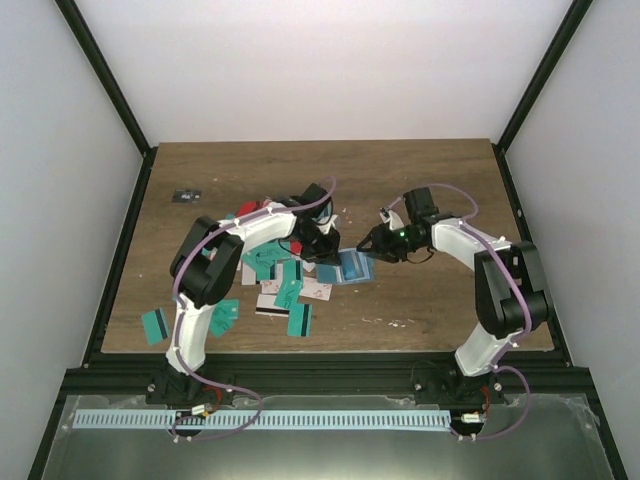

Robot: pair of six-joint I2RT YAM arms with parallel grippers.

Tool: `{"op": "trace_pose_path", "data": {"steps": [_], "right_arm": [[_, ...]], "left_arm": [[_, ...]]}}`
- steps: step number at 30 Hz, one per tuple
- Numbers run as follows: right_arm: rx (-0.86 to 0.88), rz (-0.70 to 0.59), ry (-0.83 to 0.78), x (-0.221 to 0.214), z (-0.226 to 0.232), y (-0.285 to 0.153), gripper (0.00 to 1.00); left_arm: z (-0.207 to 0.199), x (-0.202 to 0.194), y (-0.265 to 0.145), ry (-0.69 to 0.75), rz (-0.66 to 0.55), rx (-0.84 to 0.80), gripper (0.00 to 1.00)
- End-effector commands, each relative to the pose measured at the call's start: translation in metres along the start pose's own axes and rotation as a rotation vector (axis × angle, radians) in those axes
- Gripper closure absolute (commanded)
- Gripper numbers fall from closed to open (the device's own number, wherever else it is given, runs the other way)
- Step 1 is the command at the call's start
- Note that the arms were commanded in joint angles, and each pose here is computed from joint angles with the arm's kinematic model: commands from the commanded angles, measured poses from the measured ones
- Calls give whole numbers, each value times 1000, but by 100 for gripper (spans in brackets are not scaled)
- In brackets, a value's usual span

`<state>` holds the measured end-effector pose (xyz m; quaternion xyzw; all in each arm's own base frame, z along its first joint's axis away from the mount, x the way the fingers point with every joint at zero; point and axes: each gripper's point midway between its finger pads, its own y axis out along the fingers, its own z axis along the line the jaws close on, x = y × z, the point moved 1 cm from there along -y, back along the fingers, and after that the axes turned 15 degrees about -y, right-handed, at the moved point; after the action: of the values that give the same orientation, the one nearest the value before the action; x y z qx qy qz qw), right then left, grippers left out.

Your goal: Put the credit cards into the card holder

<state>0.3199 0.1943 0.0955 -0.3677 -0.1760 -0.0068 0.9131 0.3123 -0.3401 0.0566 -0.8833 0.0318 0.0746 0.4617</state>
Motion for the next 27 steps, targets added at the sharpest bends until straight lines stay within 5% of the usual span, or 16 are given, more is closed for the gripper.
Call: {"op": "trace_pose_path", "data": {"steps": [1, 27], "right_arm": [[64, -40, -16, 7, 19, -7, 58], [82, 0, 19, 2, 4, 13, 58]], "left_arm": [[-13, 8, -12, 1, -37, -39, 96], [15, 20, 30, -27, 12, 28, 96]]}}
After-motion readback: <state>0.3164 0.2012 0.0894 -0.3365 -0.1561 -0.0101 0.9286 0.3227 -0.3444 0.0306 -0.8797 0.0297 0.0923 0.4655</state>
